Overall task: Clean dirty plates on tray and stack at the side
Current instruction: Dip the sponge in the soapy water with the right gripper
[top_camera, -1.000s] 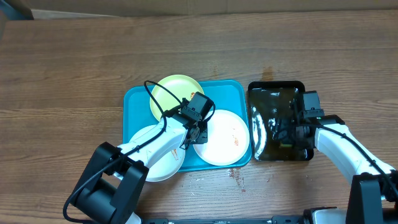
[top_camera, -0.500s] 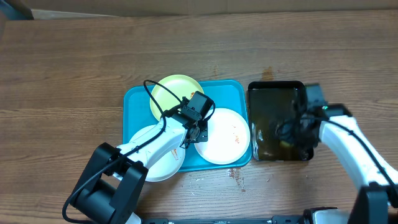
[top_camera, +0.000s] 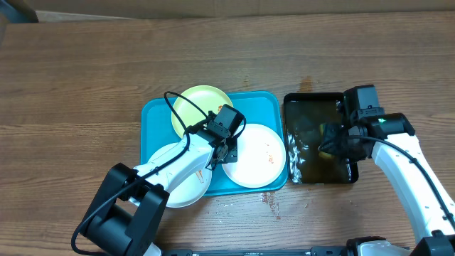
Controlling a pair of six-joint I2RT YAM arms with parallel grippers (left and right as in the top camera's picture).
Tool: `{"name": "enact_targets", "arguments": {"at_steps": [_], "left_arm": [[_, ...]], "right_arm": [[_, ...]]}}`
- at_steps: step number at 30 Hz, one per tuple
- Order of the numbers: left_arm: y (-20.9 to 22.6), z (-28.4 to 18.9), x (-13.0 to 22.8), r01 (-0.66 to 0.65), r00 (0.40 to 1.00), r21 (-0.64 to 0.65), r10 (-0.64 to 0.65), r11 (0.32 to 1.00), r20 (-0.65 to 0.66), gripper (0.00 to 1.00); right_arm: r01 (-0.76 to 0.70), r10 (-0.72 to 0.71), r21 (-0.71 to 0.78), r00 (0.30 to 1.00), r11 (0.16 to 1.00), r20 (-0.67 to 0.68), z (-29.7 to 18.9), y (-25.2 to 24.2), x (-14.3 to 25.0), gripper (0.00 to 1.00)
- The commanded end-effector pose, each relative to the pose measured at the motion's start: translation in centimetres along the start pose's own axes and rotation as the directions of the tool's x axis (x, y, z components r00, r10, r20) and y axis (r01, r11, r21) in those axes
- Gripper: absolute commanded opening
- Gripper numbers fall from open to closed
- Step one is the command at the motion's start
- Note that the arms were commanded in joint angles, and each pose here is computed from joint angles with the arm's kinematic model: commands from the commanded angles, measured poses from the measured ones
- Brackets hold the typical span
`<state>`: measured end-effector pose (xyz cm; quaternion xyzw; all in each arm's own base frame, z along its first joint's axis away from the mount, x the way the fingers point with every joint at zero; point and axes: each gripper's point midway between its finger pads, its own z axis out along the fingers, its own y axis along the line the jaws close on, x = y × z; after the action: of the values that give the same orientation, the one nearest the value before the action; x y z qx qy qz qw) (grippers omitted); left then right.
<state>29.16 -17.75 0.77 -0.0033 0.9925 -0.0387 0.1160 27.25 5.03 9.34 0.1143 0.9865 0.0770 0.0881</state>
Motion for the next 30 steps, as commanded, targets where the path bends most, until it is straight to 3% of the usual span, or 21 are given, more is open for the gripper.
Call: {"name": "enact_targets", "arguments": {"at_steps": [1,22,26,30], "left_arm": [[1.6,0.4,0.5,0.007,1.0,-0.072,-0.008,0.997,-0.013,0.04],[2.3,0.3,0.9,0.014,0.999,-0.089,-0.017,0.996,-0.034,0.04],[2.3,0.3,1.0,0.014,0.999,-0.092,-0.017,0.996,-0.037,0.04],[2.3,0.3,0.9,0.014,0.999,-0.091,-0.018,0.996,-0.036,0.04]], "right_arm": [[0.027,-0.027,-0.02,1.0,0.999,-0.009,0.1,0.8,0.5,0.04],[0.023,-0.024,-0.025,0.999,0.999,-0.03,0.4,1.2,1.2,0.04],[-0.033,0.033,0.007,0.995,0.999,-0.095,-1.5,1.0,2.3,0.04],[0.0,0.001,0.047,0.999,0.999,-0.033,-2.0,0.5,0.7,0.04]]}}
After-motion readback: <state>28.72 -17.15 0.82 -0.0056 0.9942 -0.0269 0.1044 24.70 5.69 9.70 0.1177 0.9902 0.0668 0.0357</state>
